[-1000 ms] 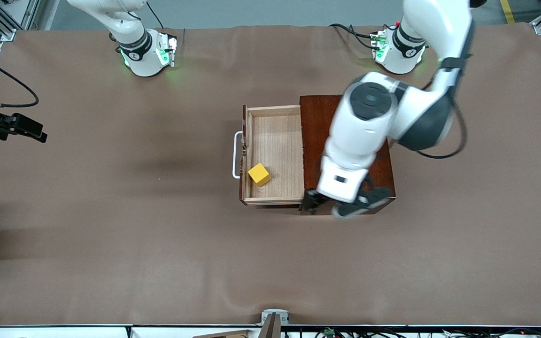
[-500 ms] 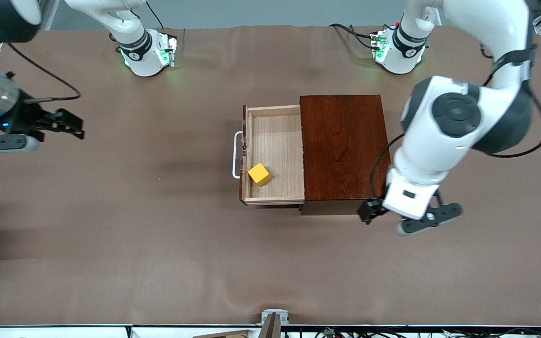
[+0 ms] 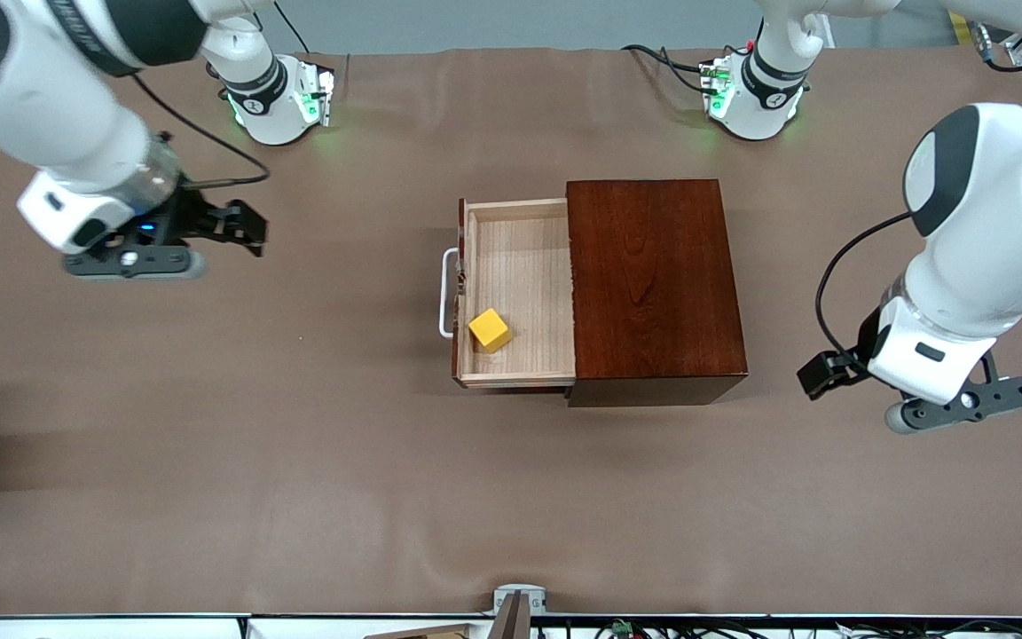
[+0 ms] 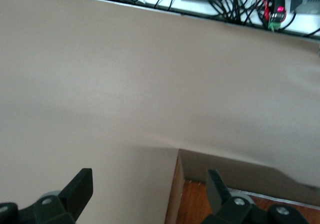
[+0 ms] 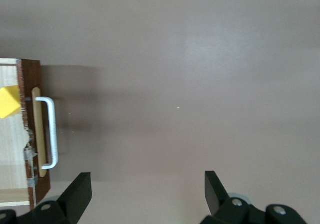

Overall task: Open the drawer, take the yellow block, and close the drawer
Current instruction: 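Lower the right gripper into the drawer over the yellow cube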

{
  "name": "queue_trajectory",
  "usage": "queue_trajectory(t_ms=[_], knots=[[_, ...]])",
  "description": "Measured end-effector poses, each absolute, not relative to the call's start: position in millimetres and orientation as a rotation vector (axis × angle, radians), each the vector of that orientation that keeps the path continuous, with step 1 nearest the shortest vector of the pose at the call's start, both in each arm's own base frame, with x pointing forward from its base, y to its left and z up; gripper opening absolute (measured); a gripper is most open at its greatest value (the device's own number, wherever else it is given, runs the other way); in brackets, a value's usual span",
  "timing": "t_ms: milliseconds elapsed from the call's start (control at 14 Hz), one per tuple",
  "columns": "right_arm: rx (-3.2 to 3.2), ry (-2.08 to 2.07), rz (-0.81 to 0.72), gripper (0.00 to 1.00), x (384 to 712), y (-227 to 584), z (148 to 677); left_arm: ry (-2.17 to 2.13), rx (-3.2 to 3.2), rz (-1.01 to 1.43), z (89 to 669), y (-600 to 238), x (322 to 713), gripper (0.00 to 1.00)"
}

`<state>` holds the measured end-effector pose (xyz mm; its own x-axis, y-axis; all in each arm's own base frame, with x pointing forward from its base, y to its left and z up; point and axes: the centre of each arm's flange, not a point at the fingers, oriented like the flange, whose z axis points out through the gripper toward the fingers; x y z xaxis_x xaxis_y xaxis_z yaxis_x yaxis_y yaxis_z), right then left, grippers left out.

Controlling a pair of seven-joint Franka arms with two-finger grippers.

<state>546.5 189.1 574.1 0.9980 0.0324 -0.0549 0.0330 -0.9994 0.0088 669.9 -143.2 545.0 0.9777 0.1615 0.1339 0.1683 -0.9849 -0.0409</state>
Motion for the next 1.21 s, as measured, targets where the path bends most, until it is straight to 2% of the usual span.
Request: queue_trajectory(t_ms=[429, 714, 929, 1214], knots=[[3.255, 0.041, -0.106, 1.00, 548, 239, 556, -0.084, -3.055, -0.090, 579, -136, 629, 1.00], [3.268, -0.039, -0.084, 1.00, 532, 327, 520, 0.014, -3.074, -0.039, 597, -115, 604, 1.00], [3.233, -0.527, -0.082, 1.00, 530, 369, 493, 0.105, -3.126, -0.027, 612, -70, 584, 1.00], [3.004, -1.256, -0.138, 1.00, 546, 387, 467, 0.113, -3.127, 0.009, 630, -57, 564, 1.00]])
